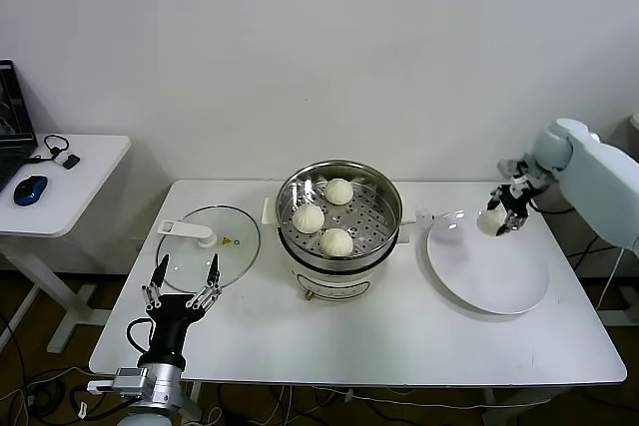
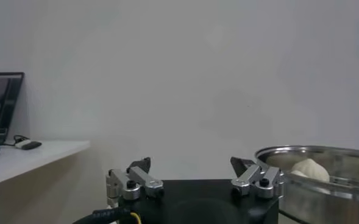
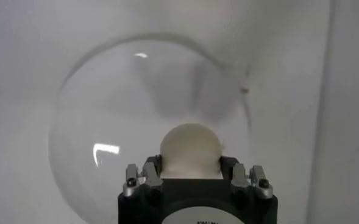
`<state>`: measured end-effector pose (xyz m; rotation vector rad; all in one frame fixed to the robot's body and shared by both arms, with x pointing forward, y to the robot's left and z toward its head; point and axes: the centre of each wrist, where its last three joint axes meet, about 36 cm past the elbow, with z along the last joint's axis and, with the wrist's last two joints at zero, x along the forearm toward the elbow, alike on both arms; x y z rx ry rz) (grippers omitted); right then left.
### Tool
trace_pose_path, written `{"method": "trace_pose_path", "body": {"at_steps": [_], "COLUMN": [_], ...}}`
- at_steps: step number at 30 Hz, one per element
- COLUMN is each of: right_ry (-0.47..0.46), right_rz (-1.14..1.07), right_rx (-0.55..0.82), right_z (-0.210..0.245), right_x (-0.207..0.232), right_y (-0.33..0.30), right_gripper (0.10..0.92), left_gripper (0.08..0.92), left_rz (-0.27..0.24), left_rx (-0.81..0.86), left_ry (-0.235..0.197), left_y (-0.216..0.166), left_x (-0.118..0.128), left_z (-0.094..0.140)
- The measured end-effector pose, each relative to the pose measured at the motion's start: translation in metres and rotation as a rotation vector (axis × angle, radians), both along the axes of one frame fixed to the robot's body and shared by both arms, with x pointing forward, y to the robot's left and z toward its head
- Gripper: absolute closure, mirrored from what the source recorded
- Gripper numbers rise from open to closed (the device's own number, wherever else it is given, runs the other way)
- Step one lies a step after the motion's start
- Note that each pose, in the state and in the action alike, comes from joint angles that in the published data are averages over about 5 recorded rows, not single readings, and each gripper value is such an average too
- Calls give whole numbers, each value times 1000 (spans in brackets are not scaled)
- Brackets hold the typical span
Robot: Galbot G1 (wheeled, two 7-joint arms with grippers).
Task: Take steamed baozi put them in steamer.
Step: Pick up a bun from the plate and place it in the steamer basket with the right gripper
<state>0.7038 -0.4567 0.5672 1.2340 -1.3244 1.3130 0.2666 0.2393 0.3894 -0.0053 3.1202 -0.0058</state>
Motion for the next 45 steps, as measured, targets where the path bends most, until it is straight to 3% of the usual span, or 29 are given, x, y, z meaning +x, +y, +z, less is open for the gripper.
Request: {"method": "trace_pose_path", "body": {"at_steps": [12,20,31,45], "right_ry": [-43,-28,18,105], "right_rz": [47,78,117,157], "right_rx": [112,169,189,169], "right_z": [95,129,127,75], "right_x": [15,16,21,22], "right_y": [80,138,211,261], "right_gripper": [391,394,387,386], "left_gripper": [177,177,177,177], "left_rz": [-14,-17,-15,-8], "left_rx": [-6,-6,-5,-3], "left_ry": [-13,-18,-23,-24], "left_y": [-4,-4,-3,2], "left_x": [2,1,0,1], "left_z": [3,5,6,7]}}
